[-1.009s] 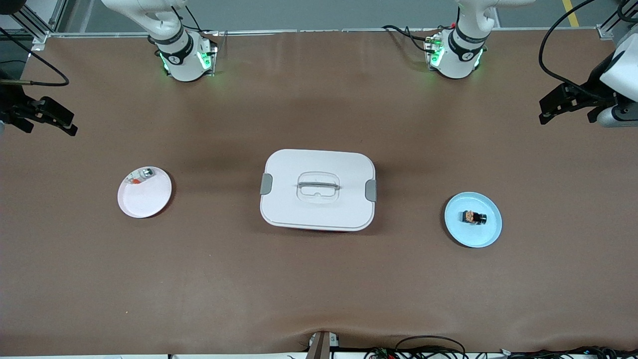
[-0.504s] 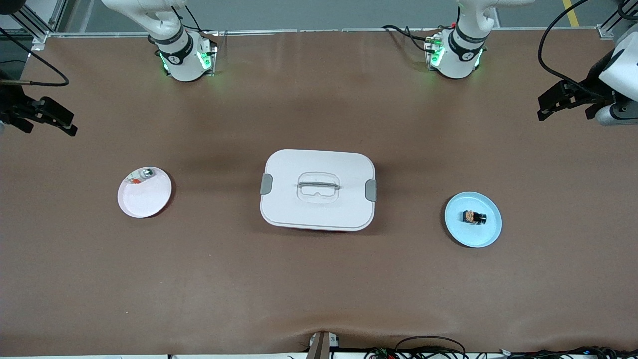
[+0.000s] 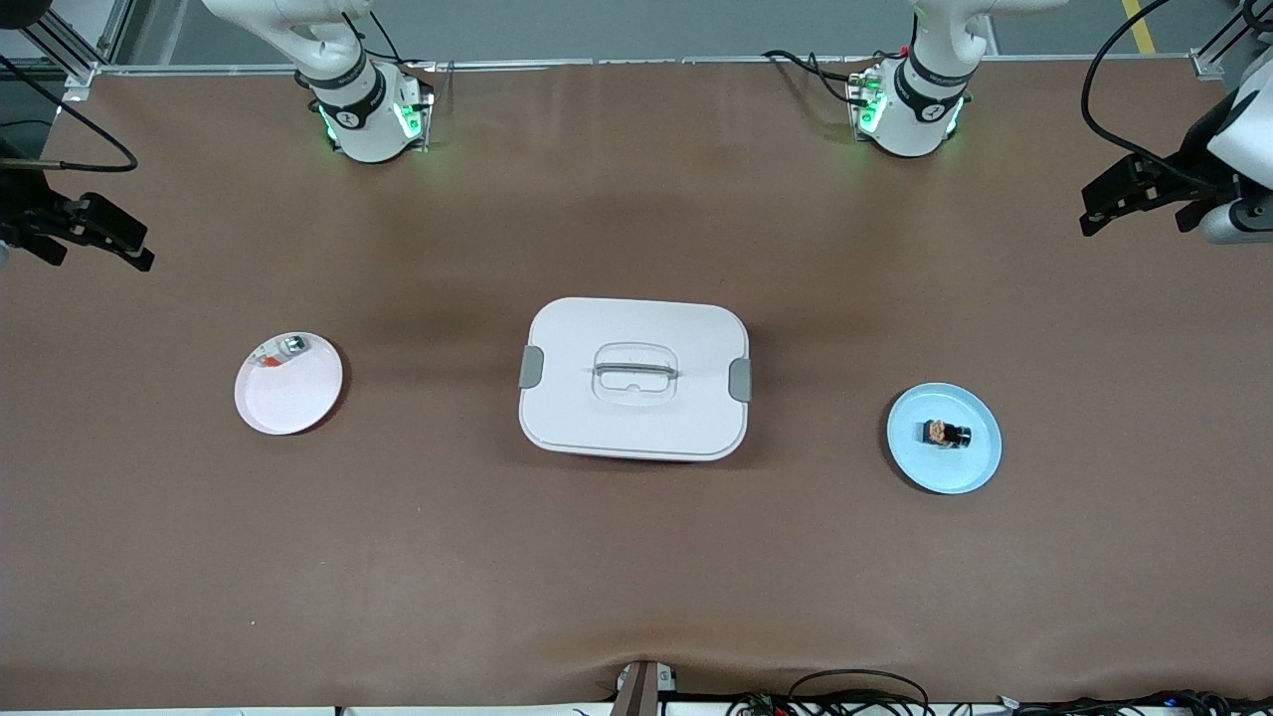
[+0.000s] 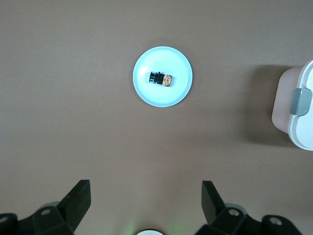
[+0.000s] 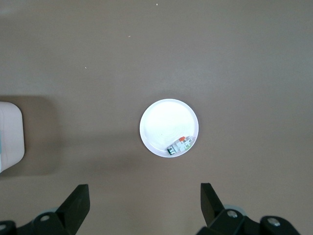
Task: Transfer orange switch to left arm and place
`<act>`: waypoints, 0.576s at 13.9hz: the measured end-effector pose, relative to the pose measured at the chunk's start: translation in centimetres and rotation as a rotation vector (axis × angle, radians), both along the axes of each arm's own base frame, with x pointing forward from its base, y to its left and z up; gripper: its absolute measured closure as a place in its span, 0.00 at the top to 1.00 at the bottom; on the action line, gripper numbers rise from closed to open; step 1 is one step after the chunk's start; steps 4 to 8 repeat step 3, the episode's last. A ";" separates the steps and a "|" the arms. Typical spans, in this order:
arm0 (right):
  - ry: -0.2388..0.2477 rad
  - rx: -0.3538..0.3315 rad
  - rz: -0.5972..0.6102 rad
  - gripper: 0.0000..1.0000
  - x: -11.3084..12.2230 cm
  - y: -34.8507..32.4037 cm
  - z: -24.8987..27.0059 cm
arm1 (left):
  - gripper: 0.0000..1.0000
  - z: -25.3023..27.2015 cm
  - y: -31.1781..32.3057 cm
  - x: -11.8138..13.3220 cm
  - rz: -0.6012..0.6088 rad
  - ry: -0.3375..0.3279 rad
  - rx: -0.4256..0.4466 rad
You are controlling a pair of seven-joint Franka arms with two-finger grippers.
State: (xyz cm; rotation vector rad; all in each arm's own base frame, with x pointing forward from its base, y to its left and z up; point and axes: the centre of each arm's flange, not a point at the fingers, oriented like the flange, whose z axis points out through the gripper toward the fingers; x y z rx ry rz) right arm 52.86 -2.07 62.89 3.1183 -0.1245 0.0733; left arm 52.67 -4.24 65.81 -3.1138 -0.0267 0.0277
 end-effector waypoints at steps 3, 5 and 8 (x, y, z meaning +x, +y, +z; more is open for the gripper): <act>0.000 0.000 0.000 1.00 0.0 0.0 0.0 | 1.00 0.2 0.0 0.0 0.000 -0.004 0.000; 0.000 0.000 0.000 1.00 0.0 0.0 0.0 | 1.00 0.2 0.0 0.0 0.000 -0.004 0.000; 0.000 0.000 0.000 1.00 0.0 0.0 0.0 | 1.00 0.2 0.0 0.0 0.000 -0.004 0.000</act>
